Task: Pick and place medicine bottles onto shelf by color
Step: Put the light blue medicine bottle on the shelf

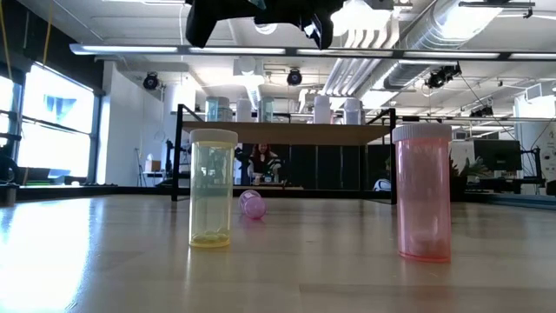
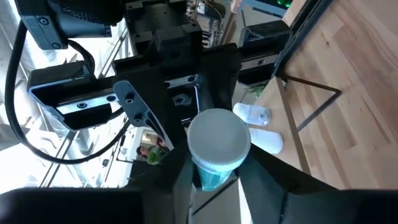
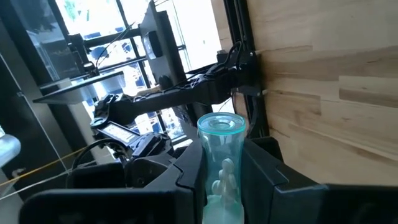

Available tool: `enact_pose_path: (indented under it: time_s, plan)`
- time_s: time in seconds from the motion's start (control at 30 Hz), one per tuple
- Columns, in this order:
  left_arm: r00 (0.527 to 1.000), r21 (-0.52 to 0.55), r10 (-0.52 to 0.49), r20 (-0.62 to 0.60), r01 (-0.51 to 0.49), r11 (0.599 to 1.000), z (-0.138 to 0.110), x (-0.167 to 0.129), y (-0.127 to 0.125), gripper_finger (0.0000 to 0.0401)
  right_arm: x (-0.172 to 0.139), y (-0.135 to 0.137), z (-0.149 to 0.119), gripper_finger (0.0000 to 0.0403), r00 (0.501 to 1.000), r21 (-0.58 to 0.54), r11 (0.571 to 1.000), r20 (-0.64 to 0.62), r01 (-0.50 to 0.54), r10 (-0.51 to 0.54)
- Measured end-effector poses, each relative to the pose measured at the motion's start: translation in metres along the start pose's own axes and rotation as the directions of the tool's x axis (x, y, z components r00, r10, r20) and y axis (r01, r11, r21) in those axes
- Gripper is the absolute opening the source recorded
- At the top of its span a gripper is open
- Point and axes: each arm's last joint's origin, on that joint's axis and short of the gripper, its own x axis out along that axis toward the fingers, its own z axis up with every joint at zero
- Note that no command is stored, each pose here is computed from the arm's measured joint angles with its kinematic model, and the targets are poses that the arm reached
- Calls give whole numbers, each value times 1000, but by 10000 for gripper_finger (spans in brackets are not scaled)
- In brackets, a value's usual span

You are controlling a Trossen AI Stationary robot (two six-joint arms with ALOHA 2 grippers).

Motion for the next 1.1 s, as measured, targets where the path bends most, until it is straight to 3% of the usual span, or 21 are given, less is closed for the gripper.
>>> enact_pose_path:
  time_s: [0.17,0.4,0.6,0.83,1.1]
  plan:
    - [1000,3,-2,5,2,1000,0,0,0,85,0,-1,0,64,1000,-10,1000,-1,5,-5]
    - [1000,5,-4,8,4,1000,0,0,0,79,0,-1,0,69,1000,-76,997,-1,6,-6]
    - [1000,1,-7,8,7,1000,0,0,-1,78,0,-1,1,108,1000,-149,989,25,12,-8]
    - [999,-74,6,-38,-9,997,-1,0,-1,77,-1,1,8,156,999,-215,977,39,3,6]
    - [993,-192,31,-116,-54,980,-3,0,0,77,-6,6,27,163,996,-304,953,90,2,27]
